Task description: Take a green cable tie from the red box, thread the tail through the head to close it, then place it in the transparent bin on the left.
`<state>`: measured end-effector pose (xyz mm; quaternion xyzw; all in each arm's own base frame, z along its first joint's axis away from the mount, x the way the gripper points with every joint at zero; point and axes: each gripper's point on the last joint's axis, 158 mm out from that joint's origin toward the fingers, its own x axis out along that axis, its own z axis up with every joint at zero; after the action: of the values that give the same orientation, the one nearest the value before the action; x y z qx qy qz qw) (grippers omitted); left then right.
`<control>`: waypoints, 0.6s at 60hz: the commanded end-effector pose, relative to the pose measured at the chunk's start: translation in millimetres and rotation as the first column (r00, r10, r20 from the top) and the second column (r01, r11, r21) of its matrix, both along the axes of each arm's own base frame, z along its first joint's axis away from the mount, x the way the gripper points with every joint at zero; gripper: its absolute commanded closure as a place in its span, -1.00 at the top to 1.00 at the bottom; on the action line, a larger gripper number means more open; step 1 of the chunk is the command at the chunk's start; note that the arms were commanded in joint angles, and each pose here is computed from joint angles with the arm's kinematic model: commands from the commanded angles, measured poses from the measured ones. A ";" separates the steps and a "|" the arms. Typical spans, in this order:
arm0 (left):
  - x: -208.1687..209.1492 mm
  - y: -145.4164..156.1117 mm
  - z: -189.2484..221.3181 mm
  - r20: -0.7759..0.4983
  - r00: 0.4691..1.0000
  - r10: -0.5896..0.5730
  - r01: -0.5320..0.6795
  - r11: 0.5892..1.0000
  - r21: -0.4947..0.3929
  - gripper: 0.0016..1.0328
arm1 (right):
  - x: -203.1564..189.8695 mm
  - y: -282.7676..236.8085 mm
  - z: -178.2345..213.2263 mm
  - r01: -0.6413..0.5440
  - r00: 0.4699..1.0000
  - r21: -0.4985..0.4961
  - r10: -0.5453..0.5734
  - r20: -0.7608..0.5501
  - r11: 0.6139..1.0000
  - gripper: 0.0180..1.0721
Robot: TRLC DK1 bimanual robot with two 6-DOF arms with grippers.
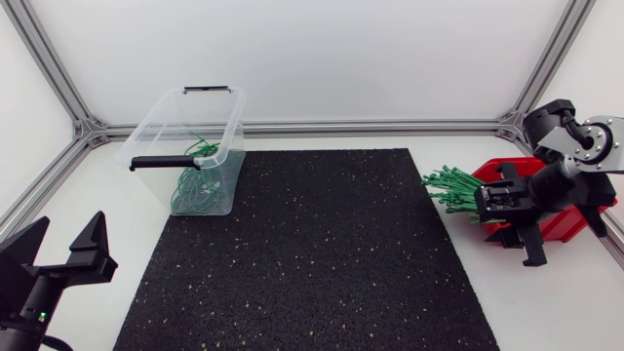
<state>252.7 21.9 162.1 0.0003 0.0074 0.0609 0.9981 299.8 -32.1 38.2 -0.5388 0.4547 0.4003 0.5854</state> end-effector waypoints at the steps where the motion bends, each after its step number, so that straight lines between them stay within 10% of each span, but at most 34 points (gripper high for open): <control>1: 1.6 -2.0 -21.5 -0.041 0.999 -0.010 0.009 1.000 -0.010 0.92 | 0.2 3.4 -9.4 -0.036 0.999 -0.005 0.036 -0.021 0.999 -0.10; 36: 1.8 -4.3 -22.6 -0.046 0.999 -0.019 0.019 1.000 -0.010 0.92 | 10.0 -1.0 -14.4 -0.029 0.999 -0.014 0.029 -0.016 0.999 -0.37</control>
<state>252.8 20.7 162.0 0.0003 0.0075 0.0584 0.9983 307.6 -31.7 25.7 -0.5387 0.4570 0.4040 0.5811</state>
